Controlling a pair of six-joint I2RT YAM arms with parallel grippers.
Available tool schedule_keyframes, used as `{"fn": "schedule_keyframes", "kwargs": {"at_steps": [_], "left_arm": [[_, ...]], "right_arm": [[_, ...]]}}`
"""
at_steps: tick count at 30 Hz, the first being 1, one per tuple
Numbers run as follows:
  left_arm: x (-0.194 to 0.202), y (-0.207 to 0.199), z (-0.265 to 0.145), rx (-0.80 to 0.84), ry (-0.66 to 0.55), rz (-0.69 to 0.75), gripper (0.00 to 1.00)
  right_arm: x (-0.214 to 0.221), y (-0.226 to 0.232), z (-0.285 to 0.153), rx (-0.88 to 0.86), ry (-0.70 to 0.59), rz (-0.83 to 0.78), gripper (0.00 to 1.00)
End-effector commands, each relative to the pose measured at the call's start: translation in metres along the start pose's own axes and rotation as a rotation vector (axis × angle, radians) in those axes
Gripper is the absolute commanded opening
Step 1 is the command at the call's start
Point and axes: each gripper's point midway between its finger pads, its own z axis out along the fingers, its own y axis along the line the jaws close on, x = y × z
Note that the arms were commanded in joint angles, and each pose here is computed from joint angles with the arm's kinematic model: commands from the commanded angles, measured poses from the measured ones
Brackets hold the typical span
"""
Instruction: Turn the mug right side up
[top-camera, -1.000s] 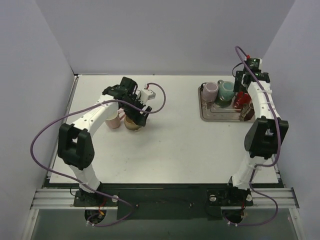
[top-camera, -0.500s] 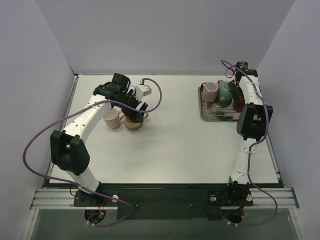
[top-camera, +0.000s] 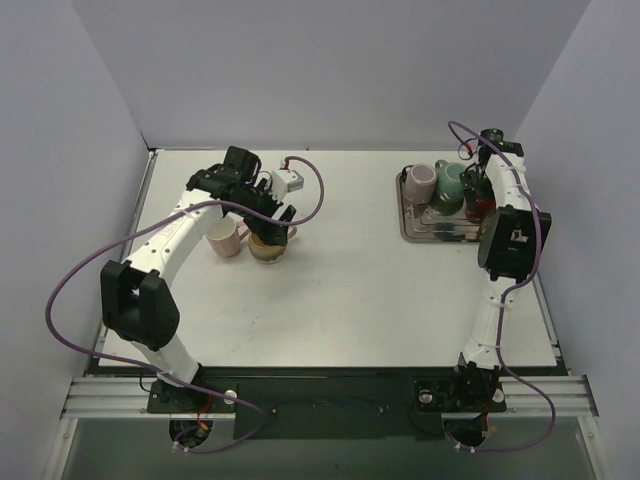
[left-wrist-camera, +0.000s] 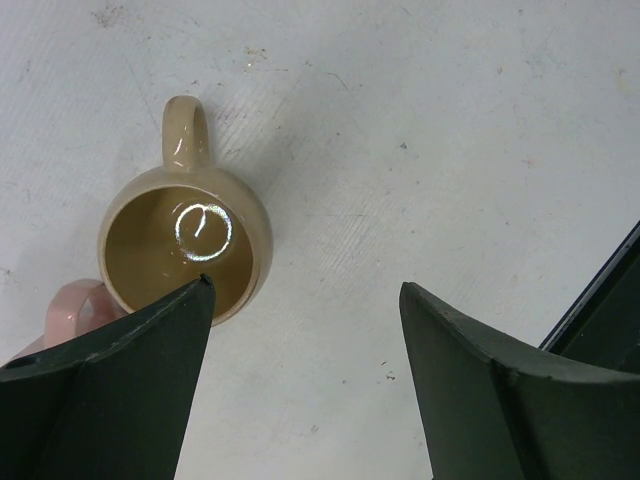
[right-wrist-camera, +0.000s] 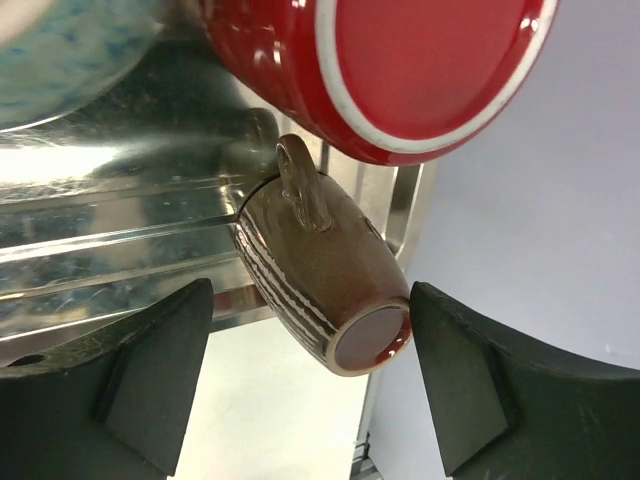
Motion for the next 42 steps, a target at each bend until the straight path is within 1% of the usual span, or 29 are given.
{"fn": "schedule_keyframes", "kwargs": {"at_steps": [1, 4, 7, 9, 10, 11, 12, 15, 19, 22, 23, 24, 25, 26, 29, 30, 31, 32, 33, 35, 39, 42], "left_arm": [[-0.013, -0.004, -0.012, 0.010, -0.059, 0.045, 0.85], [-0.012, -0.005, -0.013, 0.011, -0.061, 0.054, 0.85], [-0.012, -0.005, -0.015, 0.011, -0.061, 0.057, 0.85], [-0.011, -0.004, -0.014, 0.011, -0.059, 0.059, 0.85], [-0.011, -0.005, -0.014, 0.012, -0.058, 0.060, 0.85], [-0.011, -0.004, -0.015, 0.010, -0.059, 0.063, 0.85], [-0.011, -0.004, -0.014, 0.012, -0.058, 0.059, 0.85], [-0.010, -0.003, -0.012, 0.015, -0.057, 0.058, 0.85], [-0.009, -0.001, -0.010, 0.018, -0.050, 0.054, 0.85], [-0.007, 0.000, -0.010, 0.008, -0.050, 0.053, 0.85], [-0.006, -0.001, -0.009, 0.009, -0.047, 0.051, 0.85], [-0.005, 0.000, -0.010, 0.004, -0.045, 0.051, 0.85], [-0.006, 0.000, -0.011, 0.000, -0.046, 0.051, 0.85], [-0.006, 0.000, -0.013, -0.002, -0.048, 0.054, 0.85], [-0.007, 0.000, -0.014, -0.010, -0.049, 0.056, 0.85], [-0.007, 0.001, -0.015, -0.013, -0.049, 0.057, 0.85], [-0.007, 0.001, -0.015, -0.015, -0.050, 0.057, 0.85], [-0.007, 0.002, -0.015, -0.017, -0.047, 0.056, 0.85], [-0.006, 0.002, -0.015, -0.019, -0.046, 0.056, 0.85], [-0.006, 0.002, -0.016, -0.023, -0.045, 0.058, 0.85], [-0.006, 0.003, -0.019, -0.034, -0.046, 0.062, 0.85], [-0.008, 0.003, -0.020, -0.036, -0.049, 0.062, 0.85]], "right_arm": [[0.000, 0.038, -0.027, -0.196, -0.035, 0.037, 0.73], [-0.003, 0.046, -0.037, -0.238, -0.046, 0.036, 0.72], [-0.002, 0.054, -0.043, -0.256, -0.027, -0.016, 0.72], [-0.006, 0.042, -0.039, -0.144, -0.012, -0.047, 0.73], [-0.008, 0.029, -0.038, -0.046, -0.003, -0.073, 0.76], [-0.010, 0.028, -0.029, -0.011, 0.010, -0.088, 0.76], [-0.014, 0.020, -0.029, 0.042, 0.013, -0.116, 0.77], [-0.019, 0.020, -0.012, 0.079, 0.038, -0.168, 0.77], [-0.015, 0.021, 0.007, 0.085, 0.075, -0.219, 0.73], [-0.008, 0.032, 0.019, 0.014, 0.089, -0.255, 0.58], [-0.008, 0.034, 0.023, 0.011, 0.094, -0.259, 0.55], [-0.008, 0.034, 0.027, 0.010, 0.098, -0.267, 0.49], [-0.006, 0.036, 0.030, 0.003, 0.106, -0.274, 0.46], [-0.008, 0.038, 0.032, -0.007, 0.101, -0.280, 0.40], [-0.009, 0.042, 0.034, -0.024, 0.093, -0.284, 0.31], [-0.008, 0.043, 0.034, -0.032, 0.095, -0.290, 0.23], [-0.008, 0.044, 0.034, -0.039, 0.092, -0.291, 0.19], [-0.008, 0.042, 0.033, -0.036, 0.090, -0.290, 0.08], [-0.008, 0.043, 0.033, -0.036, 0.093, -0.294, 0.00], [-0.006, 0.045, 0.029, -0.048, 0.090, -0.310, 0.00], [-0.008, 0.044, 0.008, -0.040, 0.059, -0.342, 0.00], [-0.018, 0.035, -0.016, -0.011, -0.002, -0.322, 0.00]]}}
